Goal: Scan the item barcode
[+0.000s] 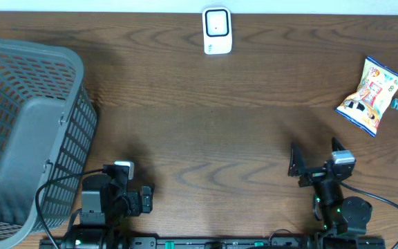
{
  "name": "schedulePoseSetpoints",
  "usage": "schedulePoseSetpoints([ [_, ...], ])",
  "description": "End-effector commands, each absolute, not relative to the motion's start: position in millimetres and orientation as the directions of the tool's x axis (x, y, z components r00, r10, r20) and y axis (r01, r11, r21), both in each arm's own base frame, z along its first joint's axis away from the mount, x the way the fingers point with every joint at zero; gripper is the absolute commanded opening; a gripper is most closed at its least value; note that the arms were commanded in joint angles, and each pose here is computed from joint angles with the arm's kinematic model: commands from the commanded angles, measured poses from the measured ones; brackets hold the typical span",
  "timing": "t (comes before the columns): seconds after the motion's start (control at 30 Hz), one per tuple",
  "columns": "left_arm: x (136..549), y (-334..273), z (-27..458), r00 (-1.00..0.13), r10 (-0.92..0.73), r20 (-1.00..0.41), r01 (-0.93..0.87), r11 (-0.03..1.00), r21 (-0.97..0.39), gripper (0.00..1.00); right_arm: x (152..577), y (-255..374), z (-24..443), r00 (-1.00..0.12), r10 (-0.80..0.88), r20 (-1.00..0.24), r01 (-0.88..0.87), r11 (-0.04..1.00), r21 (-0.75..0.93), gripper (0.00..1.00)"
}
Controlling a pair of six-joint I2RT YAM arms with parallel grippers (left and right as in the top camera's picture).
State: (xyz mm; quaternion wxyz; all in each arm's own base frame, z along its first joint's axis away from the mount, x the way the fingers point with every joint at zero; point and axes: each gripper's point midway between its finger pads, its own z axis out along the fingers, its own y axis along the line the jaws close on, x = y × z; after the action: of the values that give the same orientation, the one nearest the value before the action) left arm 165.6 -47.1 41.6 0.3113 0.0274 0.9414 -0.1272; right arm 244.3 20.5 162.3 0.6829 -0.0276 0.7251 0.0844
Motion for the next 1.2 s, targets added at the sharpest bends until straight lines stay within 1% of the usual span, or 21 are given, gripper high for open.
schedulePoseSetpoints([
  [0.0, 166.5, -48.2, 44.4, -0.799, -0.024, -0.600, 0.140, 0.964, -0.225, 0.99, 243.7, 24.6, 161.1, -0.057, 0.004, -0.998, -0.171, 0.985, 0.014, 0.99],
  [1.0, 165.7, -48.3, 44.0, -0.801, -0.022, -0.598, 0.141, 0.964, -0.225, 0.99, 243.8, 24.6, 161.4, -0.056, 0.002, -0.998, -0.171, 0.985, 0.012, 0.99],
  [1.1, 172.4, -51.9, 52.2, -0.768, -0.034, -0.640, 0.158, 0.958, -0.239, 0.99, 243.8, 24.6, 161.4, -0.056, 0.002, -0.998, -0.171, 0.985, 0.012, 0.99],
  [1.17, 184.7, -55.3, 63.8, -0.707, -0.037, -0.706, 0.190, 0.952, -0.241, 0.99, 243.8, 24.6, 161.4, -0.056, 0.002, -0.998, -0.171, 0.985, 0.012, 0.99],
])
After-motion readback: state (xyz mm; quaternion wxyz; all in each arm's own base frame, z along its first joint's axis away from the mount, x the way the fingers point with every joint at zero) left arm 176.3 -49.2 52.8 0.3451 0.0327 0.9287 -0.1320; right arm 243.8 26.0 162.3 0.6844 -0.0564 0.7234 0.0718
